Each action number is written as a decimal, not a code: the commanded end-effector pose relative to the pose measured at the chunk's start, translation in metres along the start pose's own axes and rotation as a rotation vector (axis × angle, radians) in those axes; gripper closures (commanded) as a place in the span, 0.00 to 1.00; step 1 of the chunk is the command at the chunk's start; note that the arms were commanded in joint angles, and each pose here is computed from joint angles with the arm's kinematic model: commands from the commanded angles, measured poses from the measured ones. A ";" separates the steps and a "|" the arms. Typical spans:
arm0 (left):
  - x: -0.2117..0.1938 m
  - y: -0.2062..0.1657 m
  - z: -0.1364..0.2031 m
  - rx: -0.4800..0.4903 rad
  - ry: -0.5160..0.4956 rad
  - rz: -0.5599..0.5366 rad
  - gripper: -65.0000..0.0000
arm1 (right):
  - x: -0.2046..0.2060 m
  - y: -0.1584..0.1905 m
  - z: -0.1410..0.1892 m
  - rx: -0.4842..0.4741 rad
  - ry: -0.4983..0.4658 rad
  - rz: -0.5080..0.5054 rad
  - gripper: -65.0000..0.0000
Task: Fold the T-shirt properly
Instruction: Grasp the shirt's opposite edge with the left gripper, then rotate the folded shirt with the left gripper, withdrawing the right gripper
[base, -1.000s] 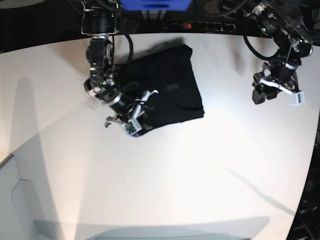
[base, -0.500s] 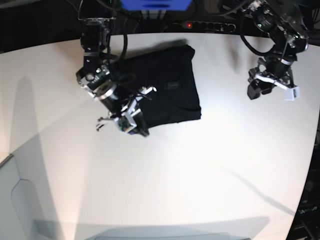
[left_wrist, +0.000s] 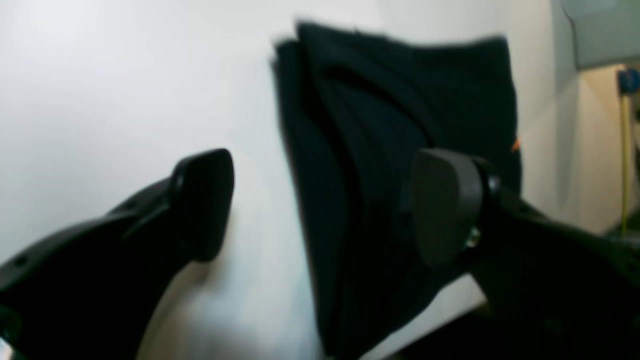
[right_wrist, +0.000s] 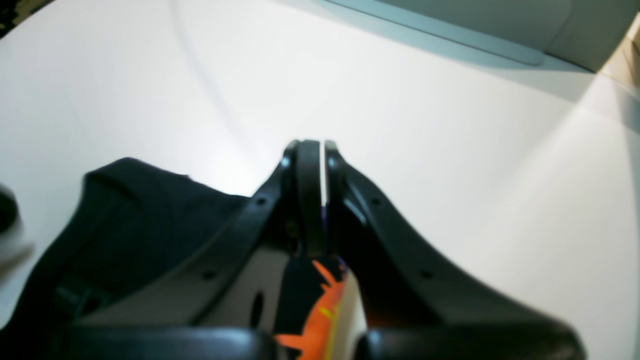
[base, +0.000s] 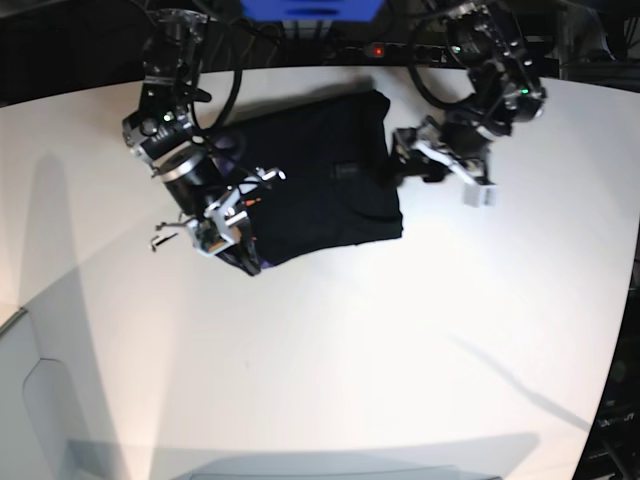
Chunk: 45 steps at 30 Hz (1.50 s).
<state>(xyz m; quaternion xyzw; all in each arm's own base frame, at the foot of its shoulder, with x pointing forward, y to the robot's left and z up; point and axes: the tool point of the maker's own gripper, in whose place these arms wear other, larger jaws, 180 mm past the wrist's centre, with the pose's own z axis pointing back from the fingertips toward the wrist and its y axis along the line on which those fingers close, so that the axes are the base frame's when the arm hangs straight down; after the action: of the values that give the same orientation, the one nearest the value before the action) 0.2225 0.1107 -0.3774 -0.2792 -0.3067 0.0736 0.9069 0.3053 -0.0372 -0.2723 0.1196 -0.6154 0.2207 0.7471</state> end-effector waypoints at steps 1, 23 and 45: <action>0.003 -0.008 -0.003 -0.027 -0.010 -0.005 0.17 | 0.017 0.000 0.000 0.001 -0.065 -0.007 1.00; -0.043 -0.024 -0.050 -0.120 0.131 -0.026 0.52 | 0.004 -0.038 0.008 -0.103 0.003 -0.001 1.00; 0.026 -0.034 -0.142 -0.102 0.567 -0.838 1.00 | -0.033 -0.183 0.113 -0.610 0.101 -0.037 1.00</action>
<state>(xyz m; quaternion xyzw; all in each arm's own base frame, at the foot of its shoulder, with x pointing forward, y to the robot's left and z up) 0.3278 0.0027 -0.4249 -0.2374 -0.1608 -0.3845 0.8775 0.2859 -0.2535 -0.2804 -0.1066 -0.5888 0.0140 0.8011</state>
